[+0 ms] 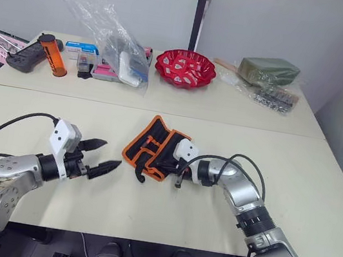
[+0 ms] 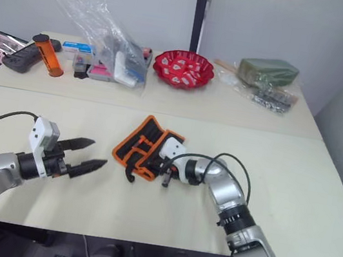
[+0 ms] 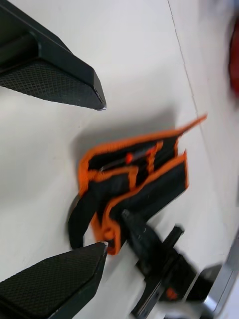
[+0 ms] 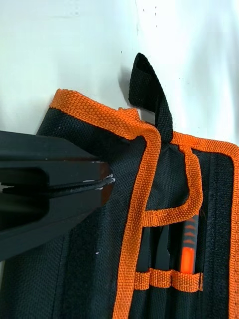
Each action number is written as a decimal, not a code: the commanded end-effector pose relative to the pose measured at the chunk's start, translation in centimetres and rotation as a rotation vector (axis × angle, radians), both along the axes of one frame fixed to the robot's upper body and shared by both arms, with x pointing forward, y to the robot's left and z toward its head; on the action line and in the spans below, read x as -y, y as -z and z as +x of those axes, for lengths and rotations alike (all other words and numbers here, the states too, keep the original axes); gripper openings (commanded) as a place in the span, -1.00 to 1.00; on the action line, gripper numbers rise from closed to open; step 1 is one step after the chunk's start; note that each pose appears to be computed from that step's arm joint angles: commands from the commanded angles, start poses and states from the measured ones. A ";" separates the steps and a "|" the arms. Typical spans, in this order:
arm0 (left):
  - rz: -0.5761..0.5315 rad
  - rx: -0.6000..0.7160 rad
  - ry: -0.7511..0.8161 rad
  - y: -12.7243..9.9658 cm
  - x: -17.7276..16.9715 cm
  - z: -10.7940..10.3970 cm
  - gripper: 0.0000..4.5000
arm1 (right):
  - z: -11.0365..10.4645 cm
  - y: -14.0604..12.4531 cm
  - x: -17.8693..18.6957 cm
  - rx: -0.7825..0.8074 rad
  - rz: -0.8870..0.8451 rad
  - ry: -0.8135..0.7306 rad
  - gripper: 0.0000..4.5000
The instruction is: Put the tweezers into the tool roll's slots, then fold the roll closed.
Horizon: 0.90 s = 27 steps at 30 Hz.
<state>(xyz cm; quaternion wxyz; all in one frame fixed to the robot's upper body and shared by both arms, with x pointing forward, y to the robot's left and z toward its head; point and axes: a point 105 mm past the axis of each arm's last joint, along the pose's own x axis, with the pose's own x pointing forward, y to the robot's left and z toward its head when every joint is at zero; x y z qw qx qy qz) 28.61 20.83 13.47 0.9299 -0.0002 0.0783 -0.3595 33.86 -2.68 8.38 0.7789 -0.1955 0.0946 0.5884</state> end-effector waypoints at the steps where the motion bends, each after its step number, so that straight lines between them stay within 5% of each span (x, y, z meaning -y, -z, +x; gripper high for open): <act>1: -0.046 0.004 -0.069 -0.5 -0.5 1.5 1.00 | 0.2 3.6 1.8 -0.093 -0.108 0.109 -0.99; 8: -0.169 -0.096 -0.046 0.4 2.3 3.5 1.00 | -0.2 3.7 1.8 -0.123 -0.090 0.139 -0.99; 13: -0.138 -0.170 -0.026 2.4 3.6 3.8 1.00 | -0.1 3.5 2.0 -0.124 -0.085 0.157 -0.99; 20: -0.212 -0.174 -0.011 1.9 4.6 4.4 0.03 | -0.2 3.5 2.1 -0.131 -0.078 0.168 -1.00; 27: -0.109 -0.167 0.055 1.6 5.5 4.6 -0.99 | -0.4 3.5 2.0 -0.135 -0.073 0.159 -1.00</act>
